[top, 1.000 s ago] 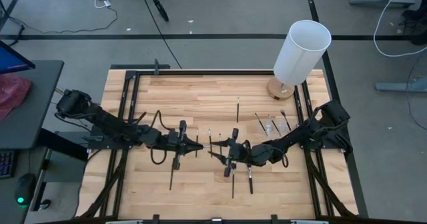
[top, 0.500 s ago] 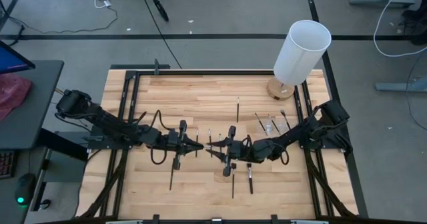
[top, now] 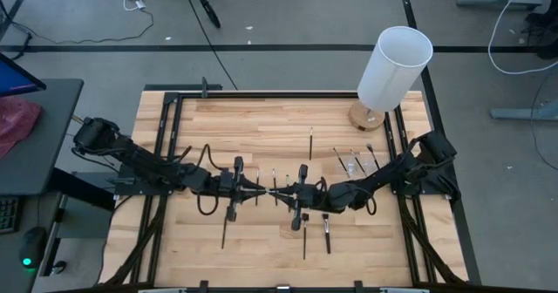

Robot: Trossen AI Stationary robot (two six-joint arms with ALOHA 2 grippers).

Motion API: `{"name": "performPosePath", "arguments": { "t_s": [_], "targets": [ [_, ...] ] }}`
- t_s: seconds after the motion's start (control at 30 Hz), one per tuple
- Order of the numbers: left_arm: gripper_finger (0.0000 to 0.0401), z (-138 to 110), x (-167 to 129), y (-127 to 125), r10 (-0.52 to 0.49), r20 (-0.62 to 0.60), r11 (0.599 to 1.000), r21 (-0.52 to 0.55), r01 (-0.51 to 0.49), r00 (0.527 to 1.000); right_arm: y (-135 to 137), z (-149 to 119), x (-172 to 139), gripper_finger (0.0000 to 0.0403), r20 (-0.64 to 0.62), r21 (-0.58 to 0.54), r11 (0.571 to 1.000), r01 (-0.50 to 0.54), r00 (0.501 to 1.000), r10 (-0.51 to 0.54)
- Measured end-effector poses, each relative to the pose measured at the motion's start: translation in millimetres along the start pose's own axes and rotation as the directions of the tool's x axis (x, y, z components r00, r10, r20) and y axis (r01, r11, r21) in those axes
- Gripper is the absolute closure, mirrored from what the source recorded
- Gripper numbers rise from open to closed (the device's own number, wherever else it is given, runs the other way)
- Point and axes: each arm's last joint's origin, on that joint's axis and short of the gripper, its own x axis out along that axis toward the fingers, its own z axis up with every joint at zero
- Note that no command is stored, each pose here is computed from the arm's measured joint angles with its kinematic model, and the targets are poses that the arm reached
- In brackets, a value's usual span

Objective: Put items in baskets/containers
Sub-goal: Put the black eyeshadow brush into the transparent organizer

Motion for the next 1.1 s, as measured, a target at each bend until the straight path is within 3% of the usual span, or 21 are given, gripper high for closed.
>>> {"name": "performPosePath", "arguments": {
  "t_s": [0.3, 0.57, 0.73, 0.87, 1.1],
  "targets": [
    [0.0268, -5, 0, -1, 0.000, -0.055, 1.000, 0.019, 0.001, 0.998, -4, 17, -28, 0.0396, -0.260, 0.003, 0.996, 0.094, 0.961, -0.090],
    [0.0224, -18, -2, 2, 0.055, -0.183, 0.998, 0.036, -0.049, 0.982, -27, 57, -85, 0.0397, -0.466, 0.142, 0.978, 0.150, 0.882, -0.068],
    [0.0224, -19, -2, 2, 0.056, -0.193, 0.998, 0.023, -0.052, 0.980, -61, 73, -129, 0.0398, -0.674, 0.264, 0.926, 0.271, 0.738, -0.024],
    [0.0224, -19, -2, 3, 0.079, -0.192, 0.997, 0.040, -0.073, 0.978, -83, 101, -159, 0.0398, -0.790, 0.321, 0.867, 0.381, 0.613, 0.023],
    [0.0224, -19, -2, 4, 0.108, -0.191, 0.993, 0.058, -0.099, 0.976, -110, 137, -190, 0.0398, -0.889, 0.187, 0.798, 0.573, 0.445, -0.111]
  ]
}}
